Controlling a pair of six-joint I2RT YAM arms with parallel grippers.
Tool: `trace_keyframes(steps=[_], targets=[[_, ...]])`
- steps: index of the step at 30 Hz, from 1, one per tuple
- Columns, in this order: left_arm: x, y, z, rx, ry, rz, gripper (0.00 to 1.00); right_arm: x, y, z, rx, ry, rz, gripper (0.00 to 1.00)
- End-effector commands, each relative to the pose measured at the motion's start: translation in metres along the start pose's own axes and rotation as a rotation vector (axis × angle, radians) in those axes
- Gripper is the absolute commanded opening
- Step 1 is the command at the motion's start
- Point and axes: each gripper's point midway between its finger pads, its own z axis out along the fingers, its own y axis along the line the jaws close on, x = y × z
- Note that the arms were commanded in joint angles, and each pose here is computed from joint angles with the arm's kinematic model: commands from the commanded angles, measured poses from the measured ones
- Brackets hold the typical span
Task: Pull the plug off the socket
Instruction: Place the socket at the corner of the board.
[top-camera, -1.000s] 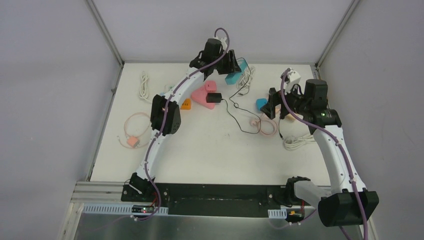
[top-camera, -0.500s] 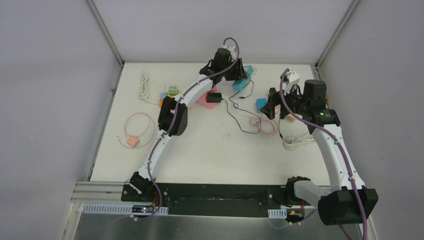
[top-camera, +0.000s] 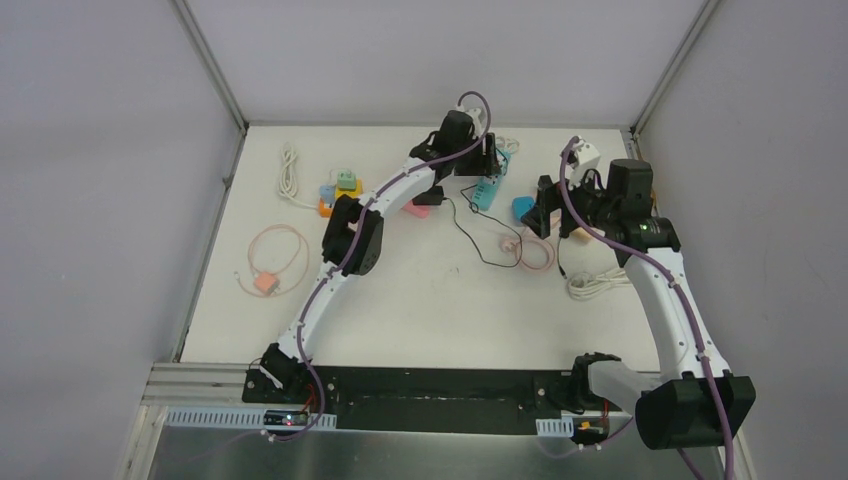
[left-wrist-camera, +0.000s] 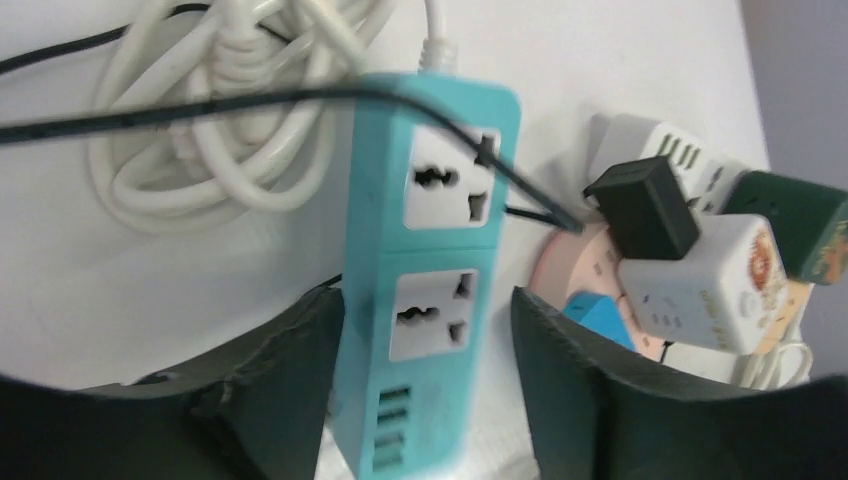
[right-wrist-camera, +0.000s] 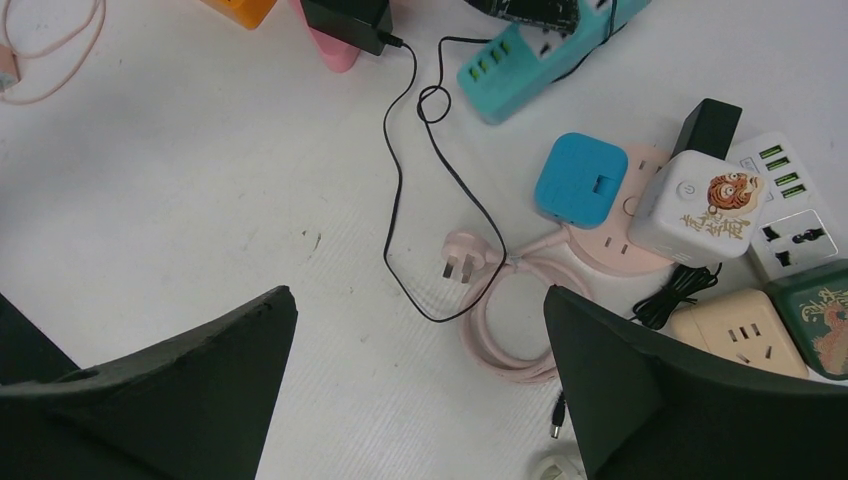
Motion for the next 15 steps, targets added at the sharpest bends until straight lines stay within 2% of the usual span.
trace_keyframes(steps=[1, 6, 15], targets=[[-0.036, -0.025, -0.037, -0.018, -0.046, 0.056, 0.67, -0.006, -0.005, -0.001, 0.010, -0.029, -0.013, 1.00], [-0.033, -0.025, -0.067, -0.064, 0.018, 0.136, 0.73, -0.007, -0.002, -0.002, -0.008, -0.036, -0.014, 1.00], [-0.054, -0.050, -0.149, -0.092, -0.007, 0.291, 0.75, -0.004, 0.011, -0.003, -0.090, -0.038, -0.046, 1.00]])
